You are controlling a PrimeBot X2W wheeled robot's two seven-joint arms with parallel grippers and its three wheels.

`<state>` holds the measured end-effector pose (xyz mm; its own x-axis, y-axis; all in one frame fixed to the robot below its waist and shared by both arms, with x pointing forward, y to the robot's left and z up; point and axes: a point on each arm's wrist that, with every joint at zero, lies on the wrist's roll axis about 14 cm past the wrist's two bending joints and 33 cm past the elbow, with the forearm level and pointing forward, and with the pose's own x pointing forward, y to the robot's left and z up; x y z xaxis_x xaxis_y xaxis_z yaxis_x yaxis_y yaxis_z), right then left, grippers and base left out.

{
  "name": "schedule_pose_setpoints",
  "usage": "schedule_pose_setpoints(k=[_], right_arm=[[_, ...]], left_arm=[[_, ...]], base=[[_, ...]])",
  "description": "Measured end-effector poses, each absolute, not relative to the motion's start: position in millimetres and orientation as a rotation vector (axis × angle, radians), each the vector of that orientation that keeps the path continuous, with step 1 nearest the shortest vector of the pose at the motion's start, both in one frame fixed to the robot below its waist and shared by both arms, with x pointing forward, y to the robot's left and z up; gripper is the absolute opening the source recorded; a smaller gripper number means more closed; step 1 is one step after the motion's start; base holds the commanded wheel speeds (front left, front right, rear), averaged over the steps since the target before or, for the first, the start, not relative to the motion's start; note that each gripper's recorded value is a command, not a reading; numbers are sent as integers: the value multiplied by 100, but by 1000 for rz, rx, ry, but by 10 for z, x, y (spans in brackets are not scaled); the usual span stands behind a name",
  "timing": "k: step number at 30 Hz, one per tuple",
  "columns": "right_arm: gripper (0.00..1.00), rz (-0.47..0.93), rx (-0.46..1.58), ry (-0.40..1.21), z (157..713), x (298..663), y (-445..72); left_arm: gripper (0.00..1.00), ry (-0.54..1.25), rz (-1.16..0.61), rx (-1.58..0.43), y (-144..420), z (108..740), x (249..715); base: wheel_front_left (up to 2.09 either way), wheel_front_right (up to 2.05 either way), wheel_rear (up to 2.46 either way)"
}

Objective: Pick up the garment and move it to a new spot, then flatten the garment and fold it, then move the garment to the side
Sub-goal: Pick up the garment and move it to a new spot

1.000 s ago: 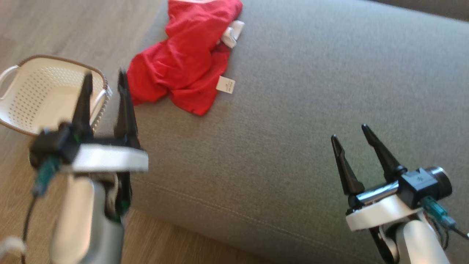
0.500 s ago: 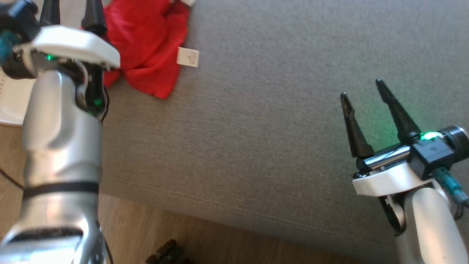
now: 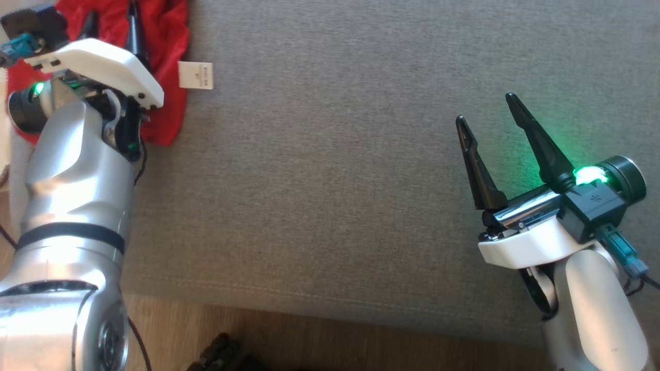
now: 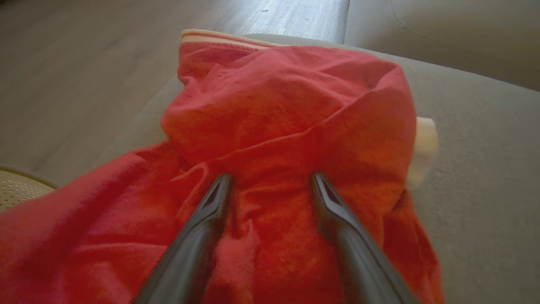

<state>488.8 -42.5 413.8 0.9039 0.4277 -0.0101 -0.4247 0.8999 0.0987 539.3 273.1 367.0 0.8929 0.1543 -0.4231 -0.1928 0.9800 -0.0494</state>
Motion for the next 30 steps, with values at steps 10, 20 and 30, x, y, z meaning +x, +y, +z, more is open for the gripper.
schedule_pose_setpoints(k=[10, 20, 30], right_arm=[[100, 410, 78, 55, 4034, 4886, -580], [100, 406, 94, 41, 4130, 4880, -584], [100, 405, 105, -55, 4644, 4775, -582]], left_arm=[[100, 498, 146, -88, 2628, 3460, 5519], [0, 368, 101, -75, 2542, 3763, 5618], [0, 15, 94, -85, 2573, 4876, 5419]], base=[[0, 0, 0], [0, 0, 0], [0, 0, 0]])
